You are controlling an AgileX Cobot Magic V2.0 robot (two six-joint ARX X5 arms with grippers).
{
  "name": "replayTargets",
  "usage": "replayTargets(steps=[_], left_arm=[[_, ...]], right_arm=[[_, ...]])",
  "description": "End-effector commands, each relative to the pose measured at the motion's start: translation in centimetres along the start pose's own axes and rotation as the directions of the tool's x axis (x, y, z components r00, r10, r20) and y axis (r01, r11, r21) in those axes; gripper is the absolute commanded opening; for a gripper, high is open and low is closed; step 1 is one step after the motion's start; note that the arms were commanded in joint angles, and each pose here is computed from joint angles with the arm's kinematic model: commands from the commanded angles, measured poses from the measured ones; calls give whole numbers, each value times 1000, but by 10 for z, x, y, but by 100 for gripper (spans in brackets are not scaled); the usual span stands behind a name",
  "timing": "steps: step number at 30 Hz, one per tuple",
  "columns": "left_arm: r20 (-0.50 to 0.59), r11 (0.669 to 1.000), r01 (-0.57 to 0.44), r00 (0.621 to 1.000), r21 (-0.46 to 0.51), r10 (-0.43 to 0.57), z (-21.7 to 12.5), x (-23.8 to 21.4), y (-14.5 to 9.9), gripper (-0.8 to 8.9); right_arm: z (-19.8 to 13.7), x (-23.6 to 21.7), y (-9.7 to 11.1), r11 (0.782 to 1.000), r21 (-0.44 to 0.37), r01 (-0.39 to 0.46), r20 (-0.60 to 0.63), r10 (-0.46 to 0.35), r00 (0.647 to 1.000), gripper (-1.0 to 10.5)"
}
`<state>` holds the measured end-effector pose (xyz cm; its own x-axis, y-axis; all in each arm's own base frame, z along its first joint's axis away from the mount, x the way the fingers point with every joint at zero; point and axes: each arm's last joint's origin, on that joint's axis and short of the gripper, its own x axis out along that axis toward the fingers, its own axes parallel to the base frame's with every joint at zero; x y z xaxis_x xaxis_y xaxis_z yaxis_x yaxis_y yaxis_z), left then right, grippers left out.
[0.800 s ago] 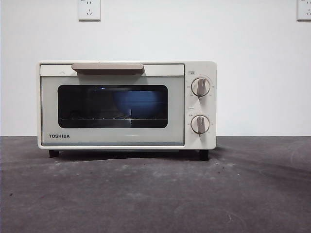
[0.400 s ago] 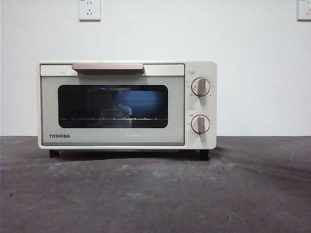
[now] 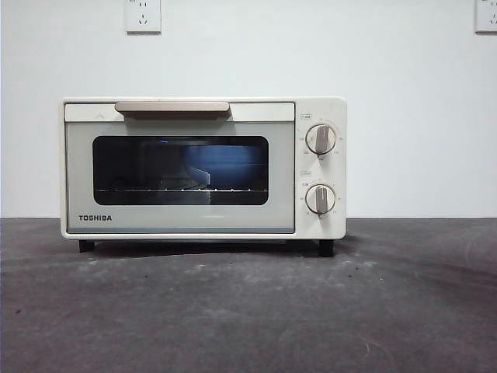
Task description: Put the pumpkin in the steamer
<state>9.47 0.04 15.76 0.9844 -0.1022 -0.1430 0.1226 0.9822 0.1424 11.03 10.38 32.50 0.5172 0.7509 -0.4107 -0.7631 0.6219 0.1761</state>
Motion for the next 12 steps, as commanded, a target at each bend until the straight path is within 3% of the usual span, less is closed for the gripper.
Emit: replayTargets(steps=[1, 3, 8, 12], left_arm=[[-25, 1000, 2, 1000, 0, -2, -7, 2, -1, 19], [-25, 1000, 1, 1000, 0, -1, -7, 2, -1, 18], [-25, 1000, 2, 1000, 0, -2, -7, 2, -1, 19], [-25, 1000, 2, 1000, 0, -2, -7, 2, -1, 19]], right_arm=[[2, 1, 1, 1000, 4, -9, 12, 8, 1000, 7], [2, -2, 1, 1000, -1, -3, 22, 3, 1000, 7], [4, -18, -11, 993, -35, 115, 102, -111, 989, 7], [-6, -37, -26, 964, 2, 267, 188, -262, 947, 7]])
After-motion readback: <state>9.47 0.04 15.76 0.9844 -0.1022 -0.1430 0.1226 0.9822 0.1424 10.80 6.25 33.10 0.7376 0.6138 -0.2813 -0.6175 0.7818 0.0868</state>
